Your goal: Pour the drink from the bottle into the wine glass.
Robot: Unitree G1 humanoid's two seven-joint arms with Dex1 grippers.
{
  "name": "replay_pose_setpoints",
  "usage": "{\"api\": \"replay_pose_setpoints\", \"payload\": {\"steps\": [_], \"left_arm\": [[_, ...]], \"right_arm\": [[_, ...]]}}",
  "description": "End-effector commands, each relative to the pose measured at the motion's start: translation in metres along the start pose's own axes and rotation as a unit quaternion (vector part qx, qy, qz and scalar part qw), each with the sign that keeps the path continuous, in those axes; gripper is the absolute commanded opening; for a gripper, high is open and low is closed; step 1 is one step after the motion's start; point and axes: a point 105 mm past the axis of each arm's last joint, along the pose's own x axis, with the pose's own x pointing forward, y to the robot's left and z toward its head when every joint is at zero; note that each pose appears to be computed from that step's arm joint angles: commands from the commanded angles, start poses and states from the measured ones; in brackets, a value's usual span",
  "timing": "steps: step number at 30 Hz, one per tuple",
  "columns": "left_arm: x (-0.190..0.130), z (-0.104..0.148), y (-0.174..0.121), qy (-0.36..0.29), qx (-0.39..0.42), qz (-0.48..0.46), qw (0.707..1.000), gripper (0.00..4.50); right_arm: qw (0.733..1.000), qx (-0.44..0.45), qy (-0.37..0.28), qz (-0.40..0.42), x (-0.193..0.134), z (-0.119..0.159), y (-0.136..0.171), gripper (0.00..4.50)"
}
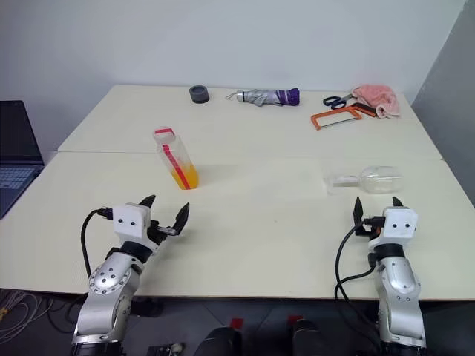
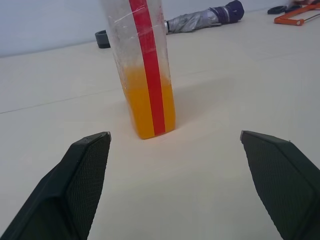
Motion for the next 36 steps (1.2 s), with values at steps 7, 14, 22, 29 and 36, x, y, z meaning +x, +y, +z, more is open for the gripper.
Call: {"api": "replay_pose_setpoints", "payload": {"steps": [7,14,22,29,36], "left_arm": [[0.003,0.022,0.004,-0.038,0.010,0.006,0.999,4.45],[0.003,0.021,0.001,-0.033,0.012,0.004,0.999,4.45],[0.005,0.016,0.003,-0.014,-0.002,0.000,1.000,4.45],[0.010,0.024,0.010,-0.029,-0.010,0.020,0.999,4.45],[0.028,0.037,0.003,-0.036,-0.002,0.026,0.999,4.45]], "right_arm": [[1.000,-0.006,-0.027,-0.006,0.005,0.012,-0.005,4.50],[1.000,-0.007,-0.024,0.002,0.004,0.011,-0.002,4.50],[0.998,-0.006,-0.026,0.053,0.004,0.014,0.010,4.50],[0.947,-0.020,-0.056,0.314,-0.017,0.053,0.075,4.50],[0.864,0.014,-0.035,0.503,-0.038,0.088,0.120,4.50]]}}
